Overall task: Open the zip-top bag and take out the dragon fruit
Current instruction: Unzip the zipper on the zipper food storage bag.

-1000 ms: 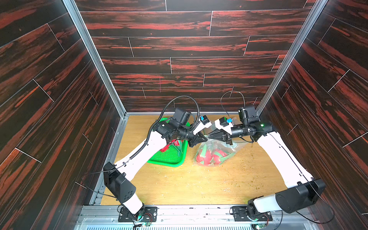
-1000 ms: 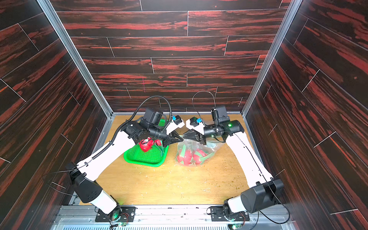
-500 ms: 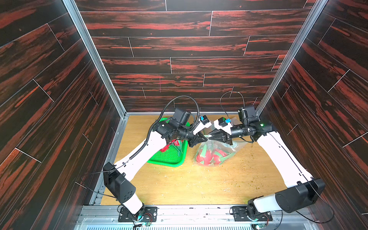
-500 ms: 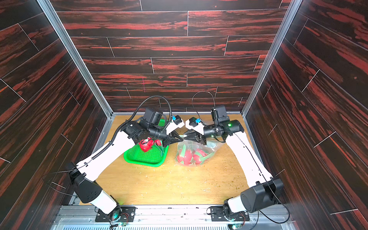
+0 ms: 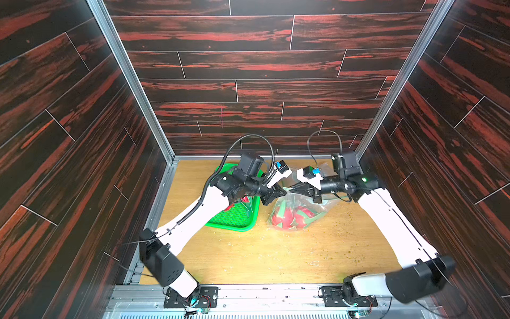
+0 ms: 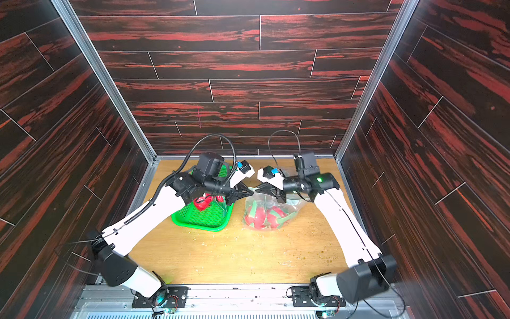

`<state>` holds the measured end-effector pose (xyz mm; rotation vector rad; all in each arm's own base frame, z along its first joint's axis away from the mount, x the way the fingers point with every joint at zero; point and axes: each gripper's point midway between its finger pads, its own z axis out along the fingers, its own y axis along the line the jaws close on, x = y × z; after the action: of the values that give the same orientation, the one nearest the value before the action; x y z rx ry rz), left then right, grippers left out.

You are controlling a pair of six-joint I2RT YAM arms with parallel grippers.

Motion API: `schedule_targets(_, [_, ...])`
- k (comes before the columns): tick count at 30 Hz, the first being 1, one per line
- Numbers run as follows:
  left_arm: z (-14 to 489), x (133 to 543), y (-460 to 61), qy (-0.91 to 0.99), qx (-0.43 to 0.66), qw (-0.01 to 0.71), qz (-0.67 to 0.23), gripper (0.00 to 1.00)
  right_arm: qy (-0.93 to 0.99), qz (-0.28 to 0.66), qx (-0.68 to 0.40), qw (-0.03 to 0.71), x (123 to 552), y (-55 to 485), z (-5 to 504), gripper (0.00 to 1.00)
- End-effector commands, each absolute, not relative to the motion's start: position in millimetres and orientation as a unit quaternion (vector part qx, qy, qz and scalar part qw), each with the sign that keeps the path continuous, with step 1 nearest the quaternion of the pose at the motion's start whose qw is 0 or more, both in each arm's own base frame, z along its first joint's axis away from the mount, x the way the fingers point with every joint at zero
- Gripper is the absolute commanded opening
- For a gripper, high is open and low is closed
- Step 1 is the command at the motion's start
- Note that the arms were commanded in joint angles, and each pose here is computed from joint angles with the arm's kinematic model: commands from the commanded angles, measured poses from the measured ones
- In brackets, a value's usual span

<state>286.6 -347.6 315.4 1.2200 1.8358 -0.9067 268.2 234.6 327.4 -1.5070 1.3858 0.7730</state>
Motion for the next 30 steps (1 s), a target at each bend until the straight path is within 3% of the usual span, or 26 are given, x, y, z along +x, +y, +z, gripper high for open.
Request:
schedule_targets(1, [394.9, 301.4, -313.3, 0.684, 0.403, 0.501, -0.344, 0.00, 0.601, 0.268, -0.573, 0.488, 285.0, 199.4, 321.9, 0.00])
schedule_targets(5, [415.3, 305.5, -294.0, 0.676, 0.360, 0.539, -0.351, 0.00, 0.615, 0.241, -0.543, 0.519, 290.2, 166.6, 319.1, 0.00])
schedule_targets(14, [428.2, 306.6, -279.0, 0.680, 0.332, 0.550, -0.353, 0.00, 0.643, 0.208, -0.482, 0.557, 304.9, 106.2, 322.8, 0.00])
schedule_targets(30, [427.2, 306.4, -266.3, 0.699, 0.316, 0.544, -0.339, 0.00, 0.642, 0.204, -0.446, 0.589, 315.7, 66.0, 331.6, 0.00])
